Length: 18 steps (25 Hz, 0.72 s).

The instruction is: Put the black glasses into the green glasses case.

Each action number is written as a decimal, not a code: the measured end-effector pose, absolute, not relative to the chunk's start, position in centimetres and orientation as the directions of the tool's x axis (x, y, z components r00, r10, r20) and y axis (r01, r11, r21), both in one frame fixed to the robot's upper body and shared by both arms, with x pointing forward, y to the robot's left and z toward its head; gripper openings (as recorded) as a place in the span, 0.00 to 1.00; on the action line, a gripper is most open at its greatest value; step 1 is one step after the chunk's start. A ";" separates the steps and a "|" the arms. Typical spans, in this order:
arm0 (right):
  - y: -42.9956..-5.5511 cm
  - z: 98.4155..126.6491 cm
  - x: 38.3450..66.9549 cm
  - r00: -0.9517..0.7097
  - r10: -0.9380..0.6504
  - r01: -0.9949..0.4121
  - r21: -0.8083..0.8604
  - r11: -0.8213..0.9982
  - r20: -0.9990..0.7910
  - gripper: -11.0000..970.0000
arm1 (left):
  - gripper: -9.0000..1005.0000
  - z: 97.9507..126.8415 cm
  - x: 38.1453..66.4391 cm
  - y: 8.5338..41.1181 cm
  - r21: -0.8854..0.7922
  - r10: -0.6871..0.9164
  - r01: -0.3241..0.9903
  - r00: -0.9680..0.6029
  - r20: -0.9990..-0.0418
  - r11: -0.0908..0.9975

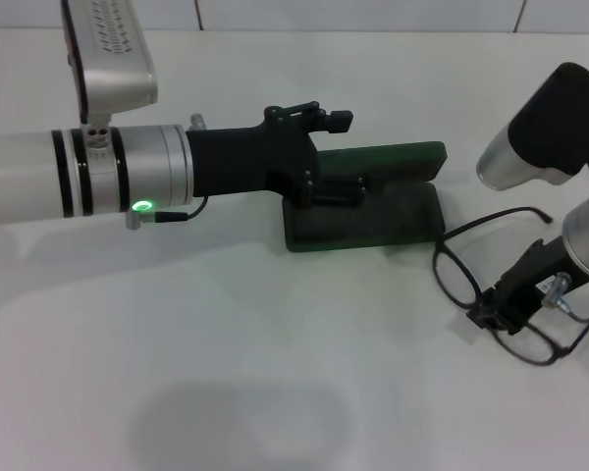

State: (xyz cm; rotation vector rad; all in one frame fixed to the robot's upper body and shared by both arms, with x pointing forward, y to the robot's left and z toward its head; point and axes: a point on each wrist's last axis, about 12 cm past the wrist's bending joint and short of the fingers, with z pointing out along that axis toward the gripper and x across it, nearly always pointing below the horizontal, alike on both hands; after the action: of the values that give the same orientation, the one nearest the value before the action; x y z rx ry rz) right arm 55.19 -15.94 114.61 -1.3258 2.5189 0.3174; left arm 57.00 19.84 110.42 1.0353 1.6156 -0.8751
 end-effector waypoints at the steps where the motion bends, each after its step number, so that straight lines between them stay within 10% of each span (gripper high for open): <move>1: -16.0 114.6 55.2 -0.539 -0.770 -0.831 0.063 0.553 -0.341 0.24 | 0.89 110.4 57.0 19.8 -0.059 0.213 0.925 -0.148 -0.966 0.375; 18: -20.5 117.2 54.9 -0.503 -0.721 -0.831 0.038 0.555 -0.477 0.14 | 0.89 111.4 57.1 19.6 -0.117 0.141 0.925 -0.179 -0.974 0.362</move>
State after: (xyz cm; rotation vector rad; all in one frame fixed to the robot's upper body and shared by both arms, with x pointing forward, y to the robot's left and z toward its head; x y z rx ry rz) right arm 54.88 -20.55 117.17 -1.2597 2.3845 0.3675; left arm 57.06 19.56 111.44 0.9793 1.5956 -0.9542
